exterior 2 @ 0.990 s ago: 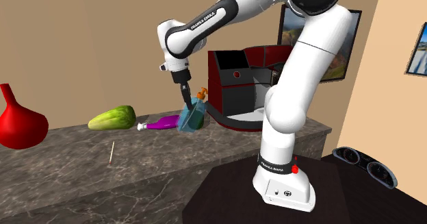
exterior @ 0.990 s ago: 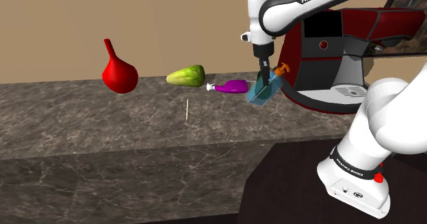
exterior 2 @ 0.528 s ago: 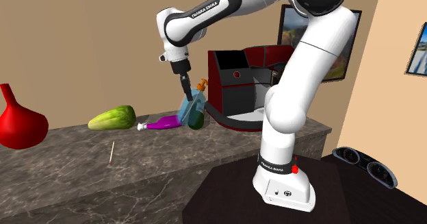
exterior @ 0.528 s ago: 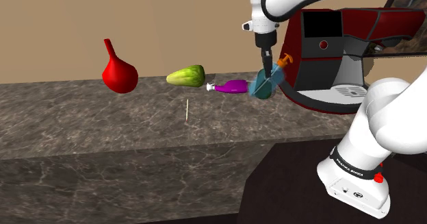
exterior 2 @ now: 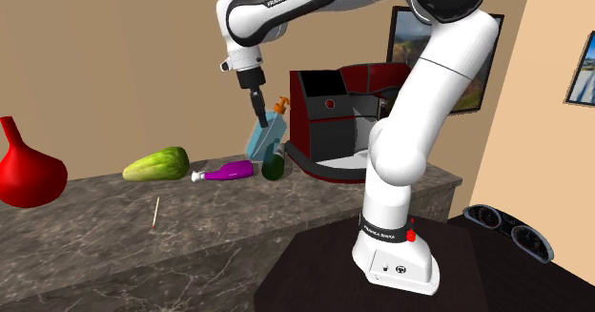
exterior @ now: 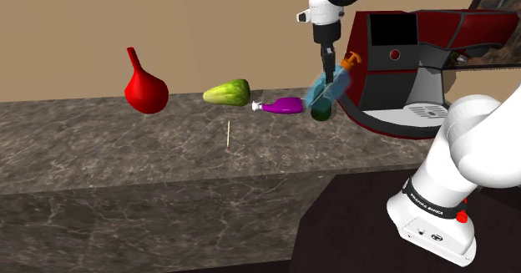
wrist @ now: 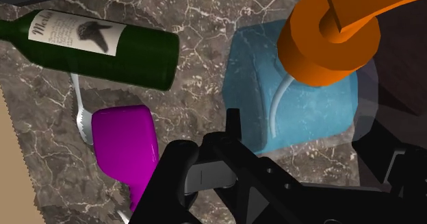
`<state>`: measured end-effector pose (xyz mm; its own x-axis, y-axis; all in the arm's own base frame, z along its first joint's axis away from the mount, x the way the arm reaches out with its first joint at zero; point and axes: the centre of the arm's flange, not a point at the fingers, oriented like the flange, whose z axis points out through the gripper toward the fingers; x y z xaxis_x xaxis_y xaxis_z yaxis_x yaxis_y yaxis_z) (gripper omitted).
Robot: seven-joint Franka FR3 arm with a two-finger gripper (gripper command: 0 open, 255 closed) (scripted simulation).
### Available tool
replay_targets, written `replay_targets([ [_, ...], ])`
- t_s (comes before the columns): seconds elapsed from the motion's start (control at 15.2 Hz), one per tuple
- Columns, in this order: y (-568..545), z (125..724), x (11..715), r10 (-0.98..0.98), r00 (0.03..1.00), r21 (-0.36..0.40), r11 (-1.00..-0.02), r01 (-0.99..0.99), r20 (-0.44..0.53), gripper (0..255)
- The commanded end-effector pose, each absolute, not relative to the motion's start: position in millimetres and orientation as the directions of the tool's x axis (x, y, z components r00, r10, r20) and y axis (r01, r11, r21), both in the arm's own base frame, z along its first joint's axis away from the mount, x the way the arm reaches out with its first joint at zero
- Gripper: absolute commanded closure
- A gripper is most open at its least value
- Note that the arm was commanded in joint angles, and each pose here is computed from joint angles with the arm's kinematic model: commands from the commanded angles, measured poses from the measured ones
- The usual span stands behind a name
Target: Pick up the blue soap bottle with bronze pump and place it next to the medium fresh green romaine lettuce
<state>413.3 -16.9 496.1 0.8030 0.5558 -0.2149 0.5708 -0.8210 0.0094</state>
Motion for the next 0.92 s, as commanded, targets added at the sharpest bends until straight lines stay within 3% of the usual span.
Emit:
replay_targets([
  [0.0, -16, 507, 412, 0.556, 0.803, 0.009, -0.821, 0.571, -0.215, 255],
  [0.86, -16, 576, 412, 0.556, 0.803, 0.009, -0.821, 0.571, -0.215, 255],
])
